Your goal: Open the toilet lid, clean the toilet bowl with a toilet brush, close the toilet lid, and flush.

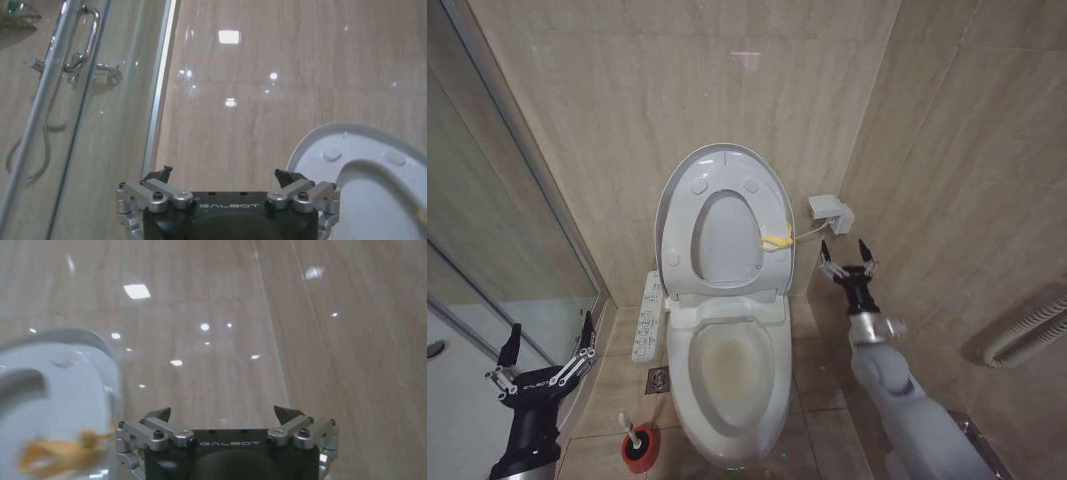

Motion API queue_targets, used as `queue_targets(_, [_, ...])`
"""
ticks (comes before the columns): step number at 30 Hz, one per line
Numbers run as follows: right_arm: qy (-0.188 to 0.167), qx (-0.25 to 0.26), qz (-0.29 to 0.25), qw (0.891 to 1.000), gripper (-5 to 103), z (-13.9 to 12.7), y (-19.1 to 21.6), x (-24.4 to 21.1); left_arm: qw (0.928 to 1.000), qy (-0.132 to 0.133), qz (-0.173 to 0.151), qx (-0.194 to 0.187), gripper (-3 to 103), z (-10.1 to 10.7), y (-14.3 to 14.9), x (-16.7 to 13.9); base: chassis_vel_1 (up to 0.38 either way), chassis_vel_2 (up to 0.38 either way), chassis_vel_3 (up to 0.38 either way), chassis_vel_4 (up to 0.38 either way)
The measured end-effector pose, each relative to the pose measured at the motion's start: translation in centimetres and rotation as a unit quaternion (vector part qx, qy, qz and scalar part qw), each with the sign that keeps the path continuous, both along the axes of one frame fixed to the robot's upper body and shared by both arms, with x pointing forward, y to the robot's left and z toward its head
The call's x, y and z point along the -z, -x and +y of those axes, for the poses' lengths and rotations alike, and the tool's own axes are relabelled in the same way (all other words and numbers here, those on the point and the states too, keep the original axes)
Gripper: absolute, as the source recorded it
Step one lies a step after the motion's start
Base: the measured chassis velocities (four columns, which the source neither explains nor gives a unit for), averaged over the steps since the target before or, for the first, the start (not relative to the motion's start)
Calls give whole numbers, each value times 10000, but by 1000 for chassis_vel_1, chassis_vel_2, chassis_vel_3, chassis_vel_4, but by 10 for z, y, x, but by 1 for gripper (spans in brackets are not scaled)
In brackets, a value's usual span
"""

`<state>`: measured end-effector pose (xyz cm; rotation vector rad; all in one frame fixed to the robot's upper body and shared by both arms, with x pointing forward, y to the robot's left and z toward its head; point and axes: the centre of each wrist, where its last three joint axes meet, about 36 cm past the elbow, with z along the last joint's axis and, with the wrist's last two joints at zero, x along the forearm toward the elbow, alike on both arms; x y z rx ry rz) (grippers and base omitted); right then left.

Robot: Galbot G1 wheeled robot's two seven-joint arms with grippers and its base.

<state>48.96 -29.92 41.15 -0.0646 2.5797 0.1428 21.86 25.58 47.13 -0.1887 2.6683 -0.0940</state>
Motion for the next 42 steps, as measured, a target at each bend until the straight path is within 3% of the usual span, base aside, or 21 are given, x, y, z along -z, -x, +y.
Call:
queue_targets(7, [-5, 136, -65, 9999, 100, -7, -51, -9, 10000, 12, -27, -32, 100, 1, -1, 3, 0, 0, 0, 0])
queue_targets(13, [231, -238, -160, 9993, 100, 14, -112, -20, 9999, 86, -84, -102, 100, -2, 0, 0, 0, 0, 0, 0])
queue_targets(24, [485, -316, -206, 9981, 100, 21, -169, -48, 9995, -10, -151, -277, 100, 10, 7, -13, 0, 0, 0, 0])
queue_targets(30, [495, -567, -268, 9968, 100, 33, -160, -54, 9995, 33, -131, -299, 100, 8, 10, -13, 0, 0, 0, 0])
queue_targets(36, [354, -940, -269, 9946, 100, 50, -127, -43, 9995, 27, -62, -323, 100, 9, 10, -8, 0, 0, 0, 0])
queue_targets(42, [351, -1029, -347, 9935, 100, 40, -97, -42, 9995, 18, -24, -329, 100, 11, 8, -4, 0, 0, 0, 0])
